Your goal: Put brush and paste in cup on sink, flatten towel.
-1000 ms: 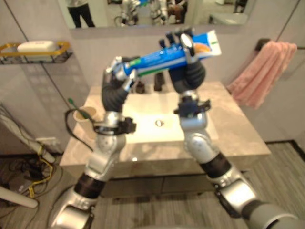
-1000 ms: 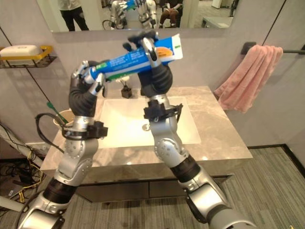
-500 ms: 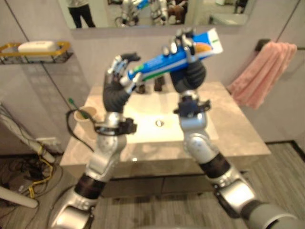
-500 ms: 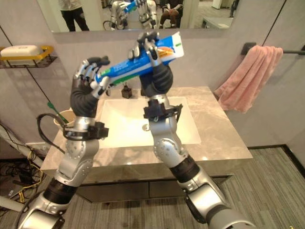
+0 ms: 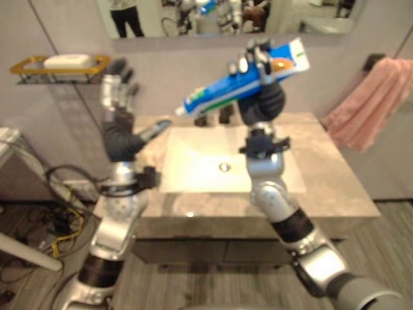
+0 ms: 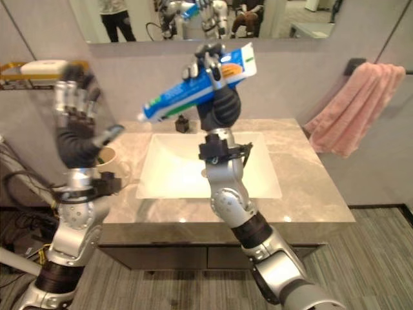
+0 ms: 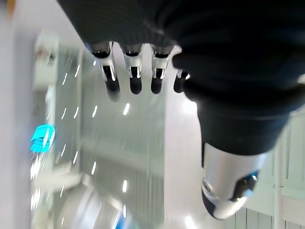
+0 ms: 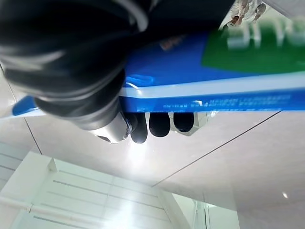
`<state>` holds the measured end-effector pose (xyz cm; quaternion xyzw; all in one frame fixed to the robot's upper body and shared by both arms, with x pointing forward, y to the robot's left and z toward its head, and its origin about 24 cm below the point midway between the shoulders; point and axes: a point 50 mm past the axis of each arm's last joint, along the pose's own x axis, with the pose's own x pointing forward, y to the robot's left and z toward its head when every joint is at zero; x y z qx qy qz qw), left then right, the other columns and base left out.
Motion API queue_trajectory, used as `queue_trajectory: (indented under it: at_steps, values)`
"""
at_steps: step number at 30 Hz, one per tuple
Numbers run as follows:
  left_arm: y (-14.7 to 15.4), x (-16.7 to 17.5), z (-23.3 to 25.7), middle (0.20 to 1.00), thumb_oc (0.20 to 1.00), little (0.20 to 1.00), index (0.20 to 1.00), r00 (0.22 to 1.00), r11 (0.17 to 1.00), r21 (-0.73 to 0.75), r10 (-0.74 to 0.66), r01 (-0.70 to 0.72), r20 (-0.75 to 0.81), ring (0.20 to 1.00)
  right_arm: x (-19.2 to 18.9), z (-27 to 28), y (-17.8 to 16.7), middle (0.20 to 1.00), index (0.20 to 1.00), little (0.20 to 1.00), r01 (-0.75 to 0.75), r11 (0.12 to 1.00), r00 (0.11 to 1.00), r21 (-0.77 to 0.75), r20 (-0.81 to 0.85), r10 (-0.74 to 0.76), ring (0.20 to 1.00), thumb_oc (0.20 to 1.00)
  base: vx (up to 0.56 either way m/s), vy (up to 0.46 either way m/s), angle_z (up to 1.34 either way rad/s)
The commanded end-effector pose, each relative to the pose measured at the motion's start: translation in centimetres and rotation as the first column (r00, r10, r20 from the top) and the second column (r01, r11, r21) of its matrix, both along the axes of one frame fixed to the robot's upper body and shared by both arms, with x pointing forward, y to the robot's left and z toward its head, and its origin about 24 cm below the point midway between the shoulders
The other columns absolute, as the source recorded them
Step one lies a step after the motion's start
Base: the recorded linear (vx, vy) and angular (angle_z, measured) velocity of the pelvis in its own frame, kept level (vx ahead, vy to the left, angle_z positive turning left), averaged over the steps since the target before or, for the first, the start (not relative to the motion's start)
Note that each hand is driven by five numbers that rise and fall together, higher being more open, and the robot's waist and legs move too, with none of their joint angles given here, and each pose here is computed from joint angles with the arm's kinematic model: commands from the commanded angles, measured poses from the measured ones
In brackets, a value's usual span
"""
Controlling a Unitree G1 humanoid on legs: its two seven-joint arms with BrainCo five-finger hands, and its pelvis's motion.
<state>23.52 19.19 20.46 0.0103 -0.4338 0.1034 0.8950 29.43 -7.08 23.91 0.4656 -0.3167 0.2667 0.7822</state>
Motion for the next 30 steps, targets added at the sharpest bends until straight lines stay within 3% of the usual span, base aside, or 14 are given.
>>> queue_trajectory:
  at_steps: [1,11,14,15,16,17,19,21,22,24,26,27,28,30]
  values:
    - [3.1,-1.7,1.4,1.0,1.0,1.0,1.0,0.948,0.928,0.204,0.288,-0.312,0.138,1.0,-0.7,3.1,-2.0,0.2,0.2,0.2,0.064,0.991,0.987,0.117,0.14,-0.08,0.2,0.2,-0.02,0.001,0.16]
    - [9.8,-4.5,-4.5,1.0,1.0,1.0,1.0,0.823,0.822,0.284,0.547,-0.493,-0.154,1.0,0.2,2.4,-2.9,0.2,0.2,0.2,0.109,0.993,0.986,0.05,0.121,-0.115,0.2,0.2,0.0,0.016,0.19]
    - [11.9,-5.0,-8.5,1.0,1.0,1.0,1.0,0.707,0.779,0.366,0.621,-0.508,-0.338,1.0,0.6,2.4,-3.2,0.2,0.2,0.2,0.132,0.991,0.985,0.029,0.108,-0.135,0.2,0.2,0.0,0.016,0.28]
    - [13.0,-5.5,-11.6,1.0,1.0,1.0,1.0,0.603,0.76,0.42,0.649,-0.495,-0.463,1.0,1.0,2.3,-3.4,0.2,0.2,0.2,0.136,0.99,0.986,0.027,0.093,-0.138,0.2,0.2,0.01,0.014,0.21]
    - [13.0,-5.5,-11.6,1.0,1.0,1.0,1.0,0.604,0.76,0.42,0.649,-0.495,-0.463,1.0,1.0,2.3,-3.4,0.2,0.2,0.2,0.136,0.99,0.986,0.027,0.093,-0.138,0.2,0.2,0.02,0.028,0.21]
    - [14.0,-6.6,-15.7,1.0,1.0,1.0,1.0,0.451,0.753,0.473,0.655,-0.458,-0.606,1.0,1.5,2.2,-3.3,0.2,0.2,0.2,0.138,0.99,0.988,0.011,0.073,-0.138,0.2,0.2,0.01,0.018,0.22]
    - [14.3,-6.8,-16.5,1.0,1.0,1.0,1.0,0.413,0.746,0.5,0.662,-0.44,-0.625,1.0,1.6,2.2,-3.3,0.2,0.2,0.2,0.137,0.991,0.988,0.009,0.069,-0.137,0.2,0.2,0.01,0.017,0.25]
    - [14.7,-8.7,-20.4,1.0,1.0,1.0,1.0,0.235,0.754,0.546,0.642,-0.365,-0.73,1.0,2.1,2.1,-3.2,0.2,0.2,0.2,0.142,0.99,0.989,-0.017,0.051,-0.141,0.2,0.2,0.01,0.022,0.21]
    - [14.7,-8.9,-20.6,1.0,1.0,1.0,1.0,0.23,0.757,0.543,0.638,-0.364,-0.735,1.0,2.2,2.1,-3.2,0.2,0.2,0.2,0.146,0.989,0.988,-0.029,0.05,-0.145,0.2,0.2,0.0,0.022,0.17]
    - [14.9,-10.6,-23.5,1.0,1.0,1.0,1.0,0.092,0.772,0.528,0.59,-0.353,-0.802,1.0,2.6,2.1,-3.0,0.2,0.2,0.2,0.162,0.983,0.986,-0.082,0.039,-0.159,0.2,0.2,0.0,0.024,0.09]
    - [14.5,-11.0,-25.4,1.0,1.0,1.0,1.0,0.019,0.794,0.52,0.554,-0.315,-0.833,1.0,2.9,2.3,-2.6,0.2,0.2,0.2,0.159,0.98,0.987,-0.116,0.039,-0.156,0.2,0.2,0.0,0.026,0.14]
    - [13.6,-12.1,-27.9,1.0,1.0,1.0,1.0,-0.086,0.824,0.486,0.483,-0.291,-0.871,1.0,3.3,2.4,-2.0,0.2,0.2,0.2,0.148,0.98,0.989,-0.133,0.03,-0.146,0.2,0.2,-0.01,0.02,0.18]
    - [13.6,-12.0,-27.9,1.0,1.0,1.0,1.0,-0.085,0.825,0.485,0.482,-0.291,-0.872,1.0,3.3,2.4,-2.0,0.2,0.2,0.2,0.149,0.98,0.989,-0.133,0.031,-0.146,0.2,0.2,-0.01,0.027,0.11]
    - [11.5,-14.2,-31.7,1.0,1.0,1.0,1.0,-0.27,0.875,0.46,0.412,-0.148,-0.87,1.0,3.7,2.6,-1.0,0.2,0.2,0.2,0.126,0.984,0.992,-0.126,0.012,-0.126,0.2,0.2,0.0,0.036,0.09]
